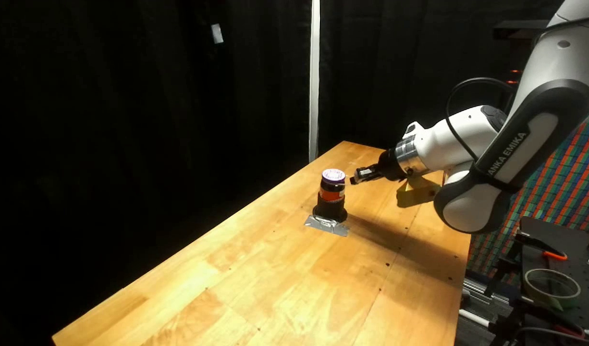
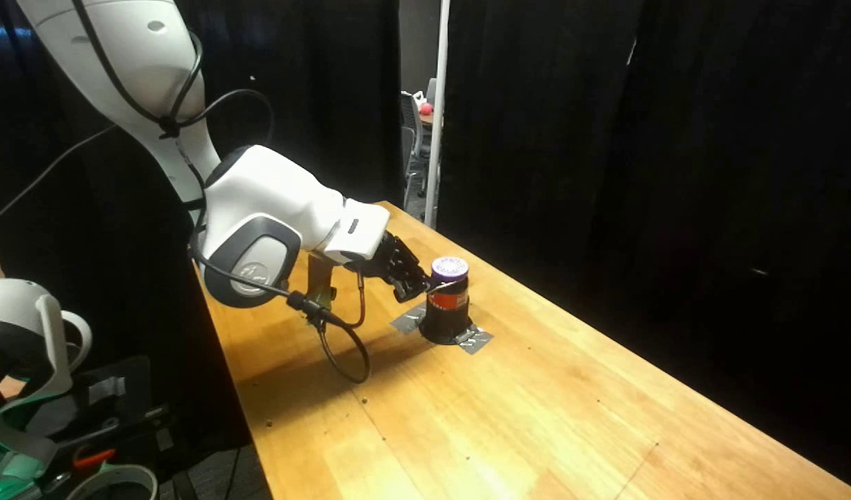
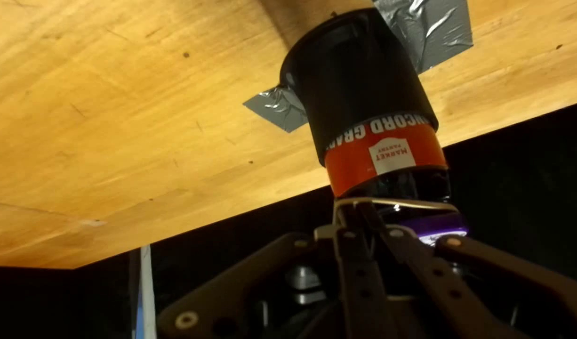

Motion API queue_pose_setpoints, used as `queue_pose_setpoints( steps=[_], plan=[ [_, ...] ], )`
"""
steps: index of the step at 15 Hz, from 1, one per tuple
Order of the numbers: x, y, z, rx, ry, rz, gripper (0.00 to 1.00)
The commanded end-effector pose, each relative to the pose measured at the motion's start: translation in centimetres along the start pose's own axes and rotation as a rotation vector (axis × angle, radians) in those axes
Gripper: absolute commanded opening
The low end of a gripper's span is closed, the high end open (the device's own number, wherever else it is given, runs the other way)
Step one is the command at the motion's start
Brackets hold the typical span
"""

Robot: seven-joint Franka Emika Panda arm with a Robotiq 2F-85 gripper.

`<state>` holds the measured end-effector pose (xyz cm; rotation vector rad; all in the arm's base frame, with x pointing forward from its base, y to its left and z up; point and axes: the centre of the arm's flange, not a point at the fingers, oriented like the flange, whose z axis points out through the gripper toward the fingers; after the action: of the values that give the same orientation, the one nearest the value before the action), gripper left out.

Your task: Put the elastic around the bottle

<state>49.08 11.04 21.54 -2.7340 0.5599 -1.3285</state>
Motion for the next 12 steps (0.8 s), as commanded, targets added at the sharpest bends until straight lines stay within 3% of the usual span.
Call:
queue_pose_setpoints(
  steps=[1, 9, 10, 11, 12],
  plan=[
    [-0.3, -1.2, -0.2, -0.007, 0.123, -0.03, 0.06],
    [0.3, -2.2, -0.8, 0.014, 0.277, -0.022, 0.06],
    [0.6, -2.2, -0.8, 0.008, 0.25, -0.023, 0.31],
    [0.8, -2.1, -0.7, 0.039, 0.173, -0.027, 0.32],
    [-0.1, -1.8, -0.6, 0.02, 0.201, -0.016, 0.13]
  ],
)
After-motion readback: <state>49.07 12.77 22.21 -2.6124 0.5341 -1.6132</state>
